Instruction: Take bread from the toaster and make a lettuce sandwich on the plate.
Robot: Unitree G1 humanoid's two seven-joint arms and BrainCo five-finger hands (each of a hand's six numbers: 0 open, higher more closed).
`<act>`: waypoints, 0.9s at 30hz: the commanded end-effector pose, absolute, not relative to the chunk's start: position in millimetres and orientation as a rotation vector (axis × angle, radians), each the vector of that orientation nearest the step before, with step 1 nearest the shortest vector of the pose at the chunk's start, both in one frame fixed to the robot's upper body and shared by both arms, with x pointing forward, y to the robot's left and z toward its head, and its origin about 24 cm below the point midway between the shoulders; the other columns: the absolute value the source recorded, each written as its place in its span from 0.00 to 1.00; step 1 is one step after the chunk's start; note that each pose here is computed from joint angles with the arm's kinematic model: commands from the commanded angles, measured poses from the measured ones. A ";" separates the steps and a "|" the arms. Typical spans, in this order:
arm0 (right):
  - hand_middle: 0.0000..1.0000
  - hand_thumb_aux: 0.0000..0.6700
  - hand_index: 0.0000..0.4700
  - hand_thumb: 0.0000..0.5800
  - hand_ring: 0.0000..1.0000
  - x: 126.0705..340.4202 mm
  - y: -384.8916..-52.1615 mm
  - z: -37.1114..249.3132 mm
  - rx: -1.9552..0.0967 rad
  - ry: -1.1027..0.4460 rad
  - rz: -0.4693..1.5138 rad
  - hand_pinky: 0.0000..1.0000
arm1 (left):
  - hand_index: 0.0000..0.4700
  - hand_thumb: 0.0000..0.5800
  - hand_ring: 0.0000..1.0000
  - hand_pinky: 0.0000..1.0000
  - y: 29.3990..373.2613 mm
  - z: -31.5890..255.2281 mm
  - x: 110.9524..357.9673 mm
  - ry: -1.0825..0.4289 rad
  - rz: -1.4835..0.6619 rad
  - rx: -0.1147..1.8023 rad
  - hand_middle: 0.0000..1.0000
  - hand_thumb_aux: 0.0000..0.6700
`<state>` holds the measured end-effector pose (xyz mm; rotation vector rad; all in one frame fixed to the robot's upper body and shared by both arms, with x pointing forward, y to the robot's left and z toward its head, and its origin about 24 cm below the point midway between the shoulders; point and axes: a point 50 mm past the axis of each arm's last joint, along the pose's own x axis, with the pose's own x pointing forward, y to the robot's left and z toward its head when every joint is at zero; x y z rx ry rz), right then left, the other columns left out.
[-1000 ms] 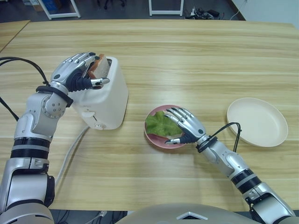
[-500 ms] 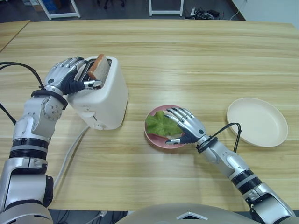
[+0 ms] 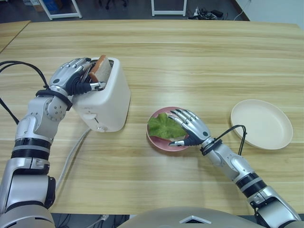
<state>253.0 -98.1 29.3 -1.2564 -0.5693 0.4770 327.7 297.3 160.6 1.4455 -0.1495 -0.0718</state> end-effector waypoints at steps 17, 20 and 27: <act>0.00 0.00 0.00 0.00 0.00 254.6 -105.1 27.5 -1.296 -0.554 0.458 0.00 | 1.00 1.00 0.00 0.00 288.7 181.4 335.9 -0.299 -0.058 1.157 0.00 1.00; 0.00 0.00 0.00 0.00 0.00 254.1 -105.4 27.8 -1.294 -0.554 0.459 0.00 | 1.00 1.00 0.00 0.00 290.2 192.1 334.7 -0.345 -0.022 1.078 0.00 1.00; 0.00 0.00 0.00 0.00 0.00 253.2 -105.8 28.7 -1.281 -0.554 0.460 0.00 | 1.00 1.00 0.90 0.90 295.5 213.4 329.5 -0.440 0.052 0.951 0.90 1.00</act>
